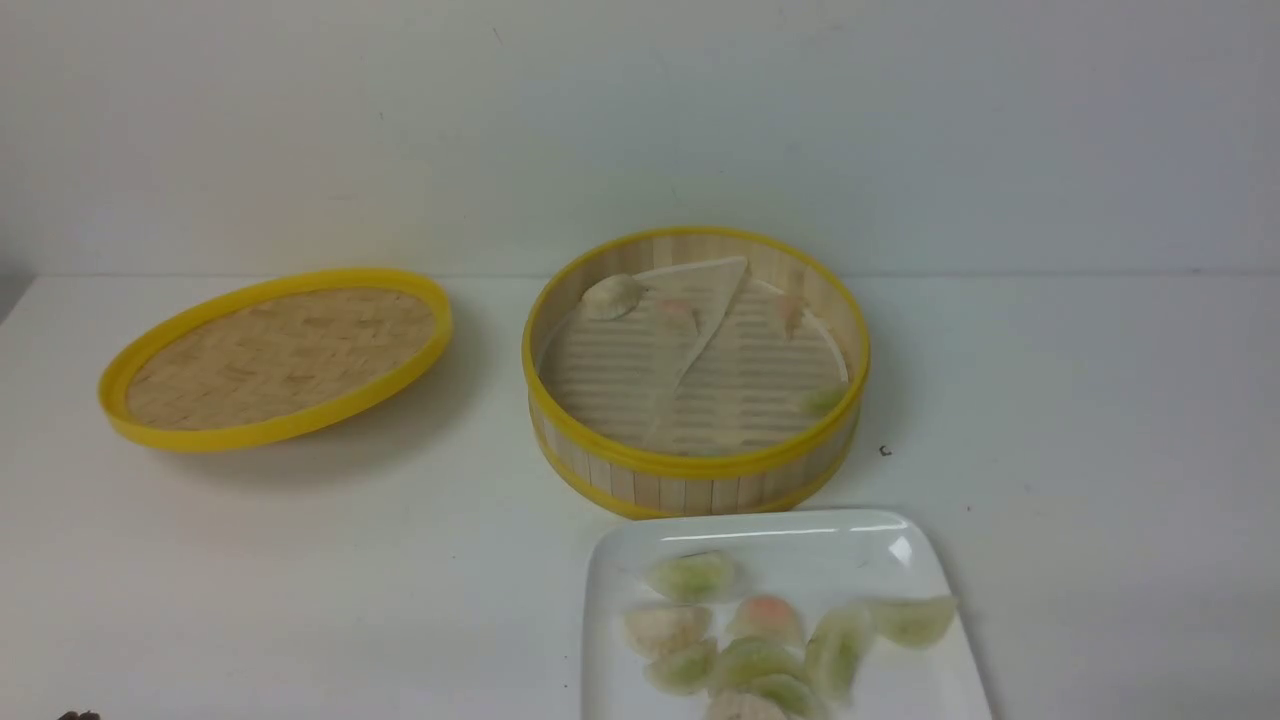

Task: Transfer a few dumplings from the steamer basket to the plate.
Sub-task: Use the right arm to grab a dumpling from inside the steamer

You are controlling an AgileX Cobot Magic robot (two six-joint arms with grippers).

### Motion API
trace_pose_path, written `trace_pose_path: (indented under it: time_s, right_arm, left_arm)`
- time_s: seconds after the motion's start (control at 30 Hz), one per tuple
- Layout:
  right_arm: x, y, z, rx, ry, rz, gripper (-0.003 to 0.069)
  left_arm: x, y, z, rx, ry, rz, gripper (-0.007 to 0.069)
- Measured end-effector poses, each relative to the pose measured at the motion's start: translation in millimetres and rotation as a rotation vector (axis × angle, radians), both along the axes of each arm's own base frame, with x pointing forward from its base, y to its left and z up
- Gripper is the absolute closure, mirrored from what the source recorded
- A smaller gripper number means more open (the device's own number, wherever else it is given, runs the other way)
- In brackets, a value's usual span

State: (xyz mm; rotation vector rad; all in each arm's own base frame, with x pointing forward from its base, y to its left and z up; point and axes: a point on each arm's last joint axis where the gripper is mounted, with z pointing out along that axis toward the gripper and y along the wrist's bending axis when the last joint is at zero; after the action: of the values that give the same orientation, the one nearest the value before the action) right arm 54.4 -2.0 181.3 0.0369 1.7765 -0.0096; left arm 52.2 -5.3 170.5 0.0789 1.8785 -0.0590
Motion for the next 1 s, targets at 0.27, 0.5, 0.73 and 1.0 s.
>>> trace_pose_path:
  time_s: [0.27,0.5,0.73,1.0]
  right_arm:
    - [1.6,2.0,5.4,0.135,-0.085,0.0,0.0673]
    - [1.3,-1.1,29.3,0.662,-0.355,-0.034,0.0673]
    - [-1.0,-5.8,40.4,0.798,-0.463,-0.05,0.0673]
    - [10.7,14.9,121.5,0.549,-0.08,0.094,0.0673]
  left_arm:
    - [0.0,0.0,0.0,0.0,0.0,0.0,0.0631]
    - [0.0,0.0,0.0,0.0,0.0,0.0,0.0631]
    - [0.0,0.0,0.0,0.0,0.0,0.0,0.0631]
    - [0.0,0.0,0.0,0.0,0.0,0.0,0.0631]
